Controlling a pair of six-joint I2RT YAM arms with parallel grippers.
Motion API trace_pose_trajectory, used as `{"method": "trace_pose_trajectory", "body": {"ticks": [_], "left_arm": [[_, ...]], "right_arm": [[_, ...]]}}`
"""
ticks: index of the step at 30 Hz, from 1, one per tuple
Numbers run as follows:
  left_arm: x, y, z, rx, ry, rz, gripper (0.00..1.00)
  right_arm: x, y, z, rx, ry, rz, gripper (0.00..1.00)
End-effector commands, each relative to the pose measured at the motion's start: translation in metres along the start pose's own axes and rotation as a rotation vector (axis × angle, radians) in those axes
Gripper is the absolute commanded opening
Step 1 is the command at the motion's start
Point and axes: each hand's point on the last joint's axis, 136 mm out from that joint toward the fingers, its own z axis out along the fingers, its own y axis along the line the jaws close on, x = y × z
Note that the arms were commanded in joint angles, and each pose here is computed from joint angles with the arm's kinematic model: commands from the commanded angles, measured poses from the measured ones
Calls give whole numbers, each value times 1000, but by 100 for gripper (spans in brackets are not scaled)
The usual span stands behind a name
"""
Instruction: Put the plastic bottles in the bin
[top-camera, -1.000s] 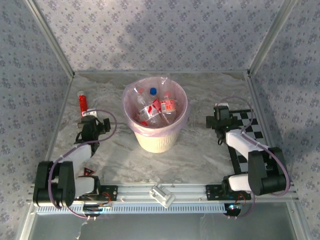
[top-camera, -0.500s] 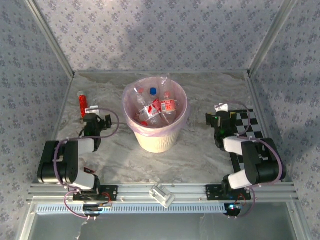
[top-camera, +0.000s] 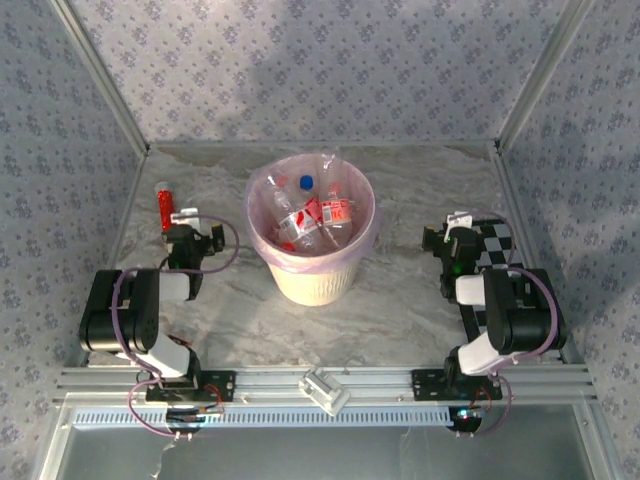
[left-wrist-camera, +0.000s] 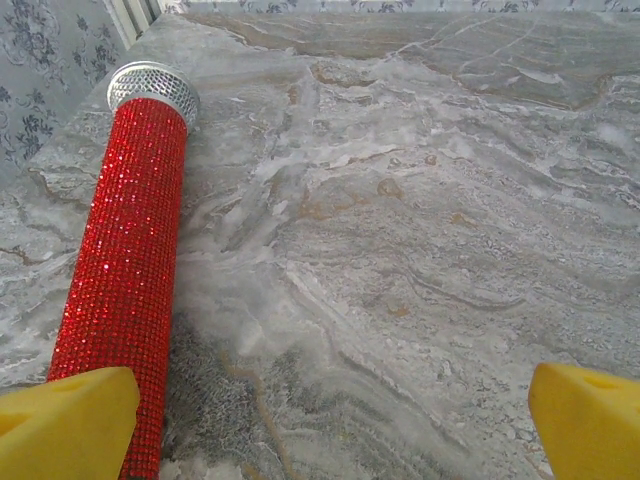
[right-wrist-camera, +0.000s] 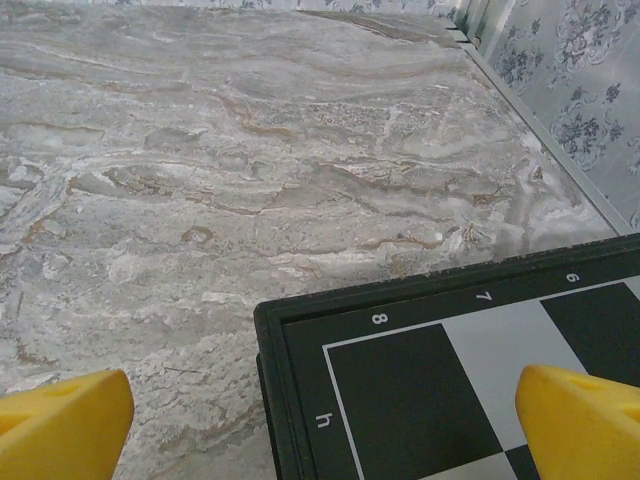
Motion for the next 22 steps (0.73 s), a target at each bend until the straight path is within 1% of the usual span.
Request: {"method": "trace_pose_trajectory", "body": {"ticks": [1,22], "left_arm": [[-7,-1,0,17,-35,-3,100],[-6,-1,0,15,-35,-2,100]], "right_arm": [[-9,1,0,-13,-32,28,100],[-8,0,1,-15,-30,30,100]]}}
